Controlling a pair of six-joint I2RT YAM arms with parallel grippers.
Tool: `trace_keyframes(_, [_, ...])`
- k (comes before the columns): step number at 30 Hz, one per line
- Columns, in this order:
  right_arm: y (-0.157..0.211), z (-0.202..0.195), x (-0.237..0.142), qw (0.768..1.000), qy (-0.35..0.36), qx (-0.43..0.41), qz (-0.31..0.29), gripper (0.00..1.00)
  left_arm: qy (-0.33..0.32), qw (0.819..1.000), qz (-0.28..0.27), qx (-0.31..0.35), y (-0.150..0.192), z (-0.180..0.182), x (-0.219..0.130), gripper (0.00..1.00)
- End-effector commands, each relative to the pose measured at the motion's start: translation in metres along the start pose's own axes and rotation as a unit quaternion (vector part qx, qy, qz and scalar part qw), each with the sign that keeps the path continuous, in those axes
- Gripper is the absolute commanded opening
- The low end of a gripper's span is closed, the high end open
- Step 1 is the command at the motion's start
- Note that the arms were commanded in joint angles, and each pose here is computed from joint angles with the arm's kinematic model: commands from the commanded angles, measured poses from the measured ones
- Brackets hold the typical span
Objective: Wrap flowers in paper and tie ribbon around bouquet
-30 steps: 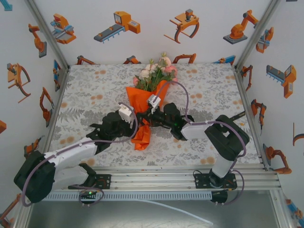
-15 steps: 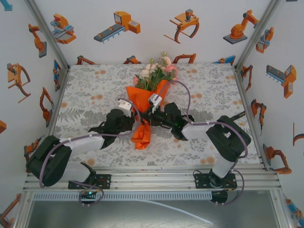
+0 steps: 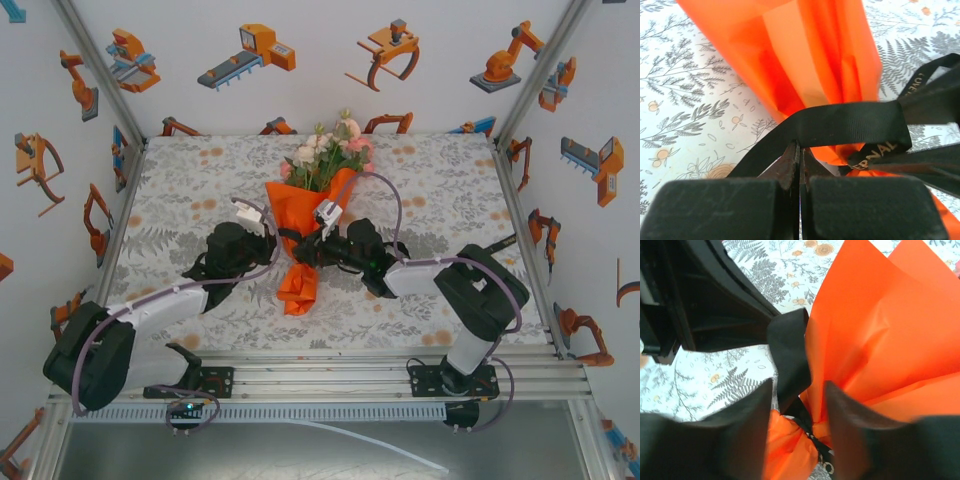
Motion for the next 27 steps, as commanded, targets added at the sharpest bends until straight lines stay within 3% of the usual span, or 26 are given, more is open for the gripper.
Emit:
trace_keyframes(1, [-0.02, -0.002, -0.005, 0.999, 0.013, -0.023, -0.038, 0.59, 0.041, 0.999, -0.013, 0.012, -0.021, -0.015, -0.004, 0.0])
trace_keyframes(6, [-0.04, -0.007, -0.003, 0.996, 0.03, -0.064, -0.052, 0.64, 0.059, 0.998, -0.028, 0.018, -0.043, -0.026, -0.016, 0.0])
trace_keyframes(13, [-0.052, -0.008, 0.003, 0.996, 0.015, -0.061, -0.066, 0.36, 0.078, 0.996, -0.032, 0.025, -0.055, -0.035, -0.025, 0.0])
trace_keyframes(16, [-0.053, -0.007, 0.002, 0.996, 0.006, -0.055, -0.069, 0.13, 0.085, 0.996, -0.033, 0.021, -0.056, -0.038, -0.027, 0.0])
trace_keyframes(18, [-0.051, -0.006, 0.003, 0.996, 0.002, -0.055, -0.067, 0.05, 0.09, 0.995, -0.037, 0.016, -0.056, -0.039, -0.027, 0.02])
trace_keyframes(20, [-0.05, -0.006, 0.004, 0.996, -0.001, -0.055, -0.066, 0.0, 0.083, 0.996, -0.037, 0.013, -0.055, -0.037, -0.026, 0.14])
trace_keyframes(24, [-0.051, -0.004, 0.005, 0.996, -0.012, -0.052, -0.069, 0.0, 0.058, 0.998, -0.035, 0.011, -0.053, -0.032, -0.022, 0.42])
trace_keyframes(27, [-0.052, -0.004, 0.005, 0.996, -0.016, -0.05, -0.07, 0.0, 0.044, 0.998, -0.036, 0.01, -0.052, -0.029, -0.02, 0.49])
Point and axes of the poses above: each hand's point on the last joint's axis, 136 mm out from that joint toward the fingers, its own x axis out along the fingers, its own z axis along the line the jaws close on, y = z × x, the point moved 9 cm from there along -x, back along the fingers, and after that the axes turned 15 degrees about -x, right-handed, at the moved point
